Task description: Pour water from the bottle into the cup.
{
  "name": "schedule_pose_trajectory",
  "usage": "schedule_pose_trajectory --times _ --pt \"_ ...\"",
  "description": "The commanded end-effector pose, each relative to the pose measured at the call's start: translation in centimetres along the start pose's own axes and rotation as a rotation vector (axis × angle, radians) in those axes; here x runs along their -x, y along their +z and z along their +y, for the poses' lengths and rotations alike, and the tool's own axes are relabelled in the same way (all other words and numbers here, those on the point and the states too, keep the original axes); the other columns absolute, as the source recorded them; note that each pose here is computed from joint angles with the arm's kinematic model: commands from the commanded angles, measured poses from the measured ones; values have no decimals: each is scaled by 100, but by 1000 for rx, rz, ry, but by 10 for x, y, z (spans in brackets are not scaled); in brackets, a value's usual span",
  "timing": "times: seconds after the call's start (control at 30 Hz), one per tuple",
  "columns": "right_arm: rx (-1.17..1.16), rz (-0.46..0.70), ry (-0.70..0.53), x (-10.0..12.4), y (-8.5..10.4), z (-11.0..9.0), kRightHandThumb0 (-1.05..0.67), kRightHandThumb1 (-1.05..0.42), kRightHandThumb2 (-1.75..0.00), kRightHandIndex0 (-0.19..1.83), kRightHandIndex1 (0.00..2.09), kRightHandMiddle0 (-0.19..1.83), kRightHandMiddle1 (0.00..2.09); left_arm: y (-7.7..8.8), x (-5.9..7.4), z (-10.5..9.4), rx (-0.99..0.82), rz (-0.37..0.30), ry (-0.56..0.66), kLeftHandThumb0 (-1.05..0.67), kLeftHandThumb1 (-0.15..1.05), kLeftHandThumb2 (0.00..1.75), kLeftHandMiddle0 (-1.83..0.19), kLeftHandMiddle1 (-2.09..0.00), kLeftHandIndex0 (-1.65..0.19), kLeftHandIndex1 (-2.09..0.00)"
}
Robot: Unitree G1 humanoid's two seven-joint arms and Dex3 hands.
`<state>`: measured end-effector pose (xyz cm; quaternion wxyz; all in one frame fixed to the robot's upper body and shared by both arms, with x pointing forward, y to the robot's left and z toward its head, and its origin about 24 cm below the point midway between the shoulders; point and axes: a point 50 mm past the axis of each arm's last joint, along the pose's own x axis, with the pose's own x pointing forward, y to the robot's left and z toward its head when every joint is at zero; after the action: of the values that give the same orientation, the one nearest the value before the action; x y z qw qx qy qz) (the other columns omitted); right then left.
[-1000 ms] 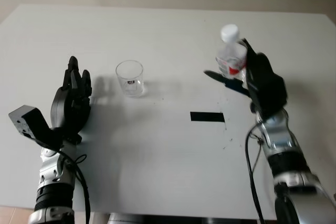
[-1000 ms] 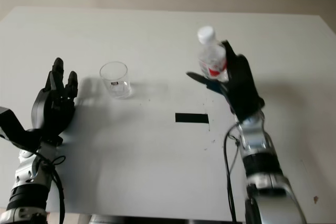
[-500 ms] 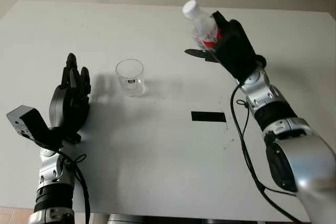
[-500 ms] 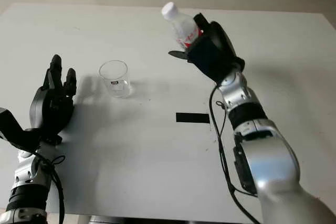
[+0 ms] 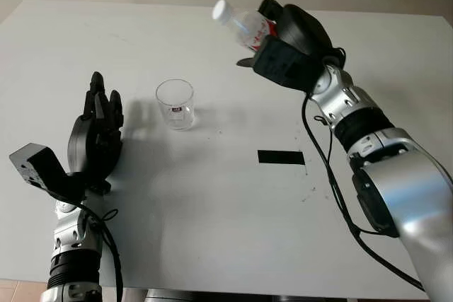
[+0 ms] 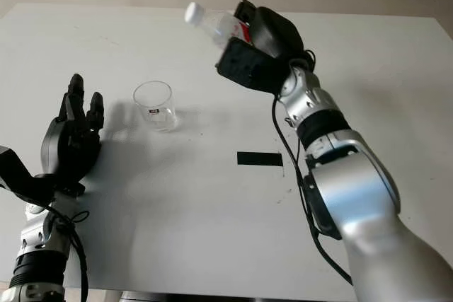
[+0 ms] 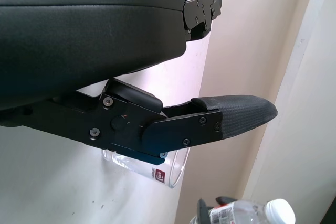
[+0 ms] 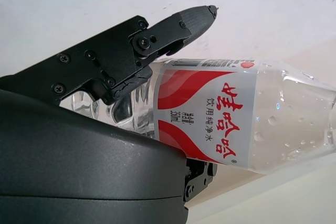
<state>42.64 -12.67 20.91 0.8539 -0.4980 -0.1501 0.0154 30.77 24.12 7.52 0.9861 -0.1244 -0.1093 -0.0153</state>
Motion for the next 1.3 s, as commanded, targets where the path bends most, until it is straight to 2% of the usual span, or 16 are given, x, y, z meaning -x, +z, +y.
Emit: schedule_pose_trajectory --times 0.0,0.33,0.43,0.5,0.6,0.63,0.77,1.07,1.17,1.27 --pt "18 -38 -28 -8 19 -11 -18 -105 -13 112 209 99 209 -13 9 2 5 45 15 -86 105 60 19 0 19 0" --pt "91 -94 -17 -13 44 -2 -17 -104 -14 114 209 95 209 -13 12 2 7 39 20 -85 105 60 19 0 19 0" --pt "179 -131 -17 -13 51 1 -17 -104 -15 115 209 92 209 -13 12 2 5 36 22 -85 105 60 19 0 19 0" --pt "254 -154 -19 -13 54 3 -18 -104 -17 112 209 79 209 -13 12 2 5 37 25 -86 105 60 19 0 19 0" --pt "388 -205 -28 -12 59 8 -19 -104 -18 92 209 48 209 -13 12 1 14 36 24 -86 105 60 19 0 19 0" --pt "414 -214 -27 -12 59 9 -21 -104 -13 79 209 31 209 -14 12 1 15 35 22 -85 105 60 19 0 19 0" --pt "484 -233 -19 -12 62 13 -25 -103 -8 68 209 17 209 -14 12 0 12 32 29 -85 105 60 19 0 19 0" --pt "603 -270 -29 -10 59 13 -33 -105 -7 83 209 14 205 -14 15 0 16 36 43 -85 105 60 19 0 19 0" --pt "623 -272 -28 -10 57 12 -33 -103 -6 89 209 18 191 -15 15 0 19 33 42 -85 105 61 19 0 19 0" --pt "645 -284 -37 -10 56 12 -34 -104 -6 90 209 19 187 -16 15 -1 16 31 41 -84 105 62 19 0 19 0"
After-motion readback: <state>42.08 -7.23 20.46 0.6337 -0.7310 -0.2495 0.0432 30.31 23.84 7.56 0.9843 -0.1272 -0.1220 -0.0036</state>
